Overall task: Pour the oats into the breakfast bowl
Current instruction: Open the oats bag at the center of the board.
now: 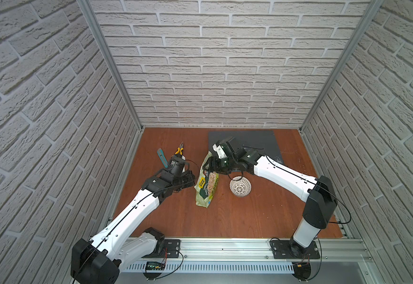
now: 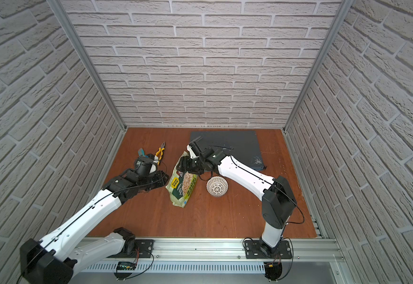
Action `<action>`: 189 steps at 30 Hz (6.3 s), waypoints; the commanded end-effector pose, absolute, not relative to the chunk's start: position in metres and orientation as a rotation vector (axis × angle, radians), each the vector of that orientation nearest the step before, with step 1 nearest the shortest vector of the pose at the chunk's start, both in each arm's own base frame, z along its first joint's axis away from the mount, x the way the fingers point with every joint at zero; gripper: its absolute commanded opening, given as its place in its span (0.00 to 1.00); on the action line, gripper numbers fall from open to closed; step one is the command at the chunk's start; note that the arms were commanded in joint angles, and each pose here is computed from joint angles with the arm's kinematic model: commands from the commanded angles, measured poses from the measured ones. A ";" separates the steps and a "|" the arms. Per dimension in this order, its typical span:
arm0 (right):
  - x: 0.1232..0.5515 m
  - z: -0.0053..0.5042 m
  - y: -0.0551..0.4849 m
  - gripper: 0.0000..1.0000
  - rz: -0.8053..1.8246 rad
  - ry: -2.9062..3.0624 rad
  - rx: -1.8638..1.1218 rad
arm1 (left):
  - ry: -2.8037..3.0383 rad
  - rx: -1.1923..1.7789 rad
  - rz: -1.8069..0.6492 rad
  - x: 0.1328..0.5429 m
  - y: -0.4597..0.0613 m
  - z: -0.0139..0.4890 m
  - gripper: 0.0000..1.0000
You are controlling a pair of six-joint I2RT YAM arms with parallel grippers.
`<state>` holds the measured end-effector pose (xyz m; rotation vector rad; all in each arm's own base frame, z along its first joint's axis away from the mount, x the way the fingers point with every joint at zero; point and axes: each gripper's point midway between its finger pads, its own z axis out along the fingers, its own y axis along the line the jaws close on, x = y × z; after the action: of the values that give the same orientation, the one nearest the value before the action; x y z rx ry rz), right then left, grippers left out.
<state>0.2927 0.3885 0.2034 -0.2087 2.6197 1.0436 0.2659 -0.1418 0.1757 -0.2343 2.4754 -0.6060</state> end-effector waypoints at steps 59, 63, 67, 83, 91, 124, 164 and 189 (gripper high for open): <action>0.287 0.224 0.387 0.16 1.097 2.547 -0.248 | 2.393 -0.215 -0.680 0.276 -0.150 0.199 0.23; 0.286 0.226 0.382 0.04 1.152 2.524 -0.223 | 2.367 -0.205 -0.719 0.275 -0.153 0.210 0.24; 0.284 0.224 0.381 0.03 1.164 2.517 -0.240 | 2.324 -0.201 -0.794 0.275 -0.158 0.225 0.25; 0.283 0.224 0.383 0.03 1.181 2.501 -0.256 | 2.246 -0.102 -1.058 0.291 -0.200 0.253 0.40; 0.284 0.225 0.382 0.03 1.176 2.498 -0.257 | 2.304 -0.109 -1.009 0.296 -0.202 0.234 0.27; 0.287 0.236 0.311 0.03 0.677 2.497 -0.293 | 2.255 -0.177 -0.621 0.283 -0.143 0.235 0.00; 0.273 0.225 0.367 0.03 1.293 2.448 -0.210 | 2.420 -0.025 -0.817 0.286 -0.215 0.203 0.26; 0.278 0.218 0.347 0.03 1.003 2.477 -0.227 | 2.357 -0.101 -0.645 0.294 -0.190 0.205 0.00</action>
<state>0.2791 0.3595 0.2130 -0.2024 2.4775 1.1256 0.2879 -0.2227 0.2133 -0.0022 2.3718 -0.8392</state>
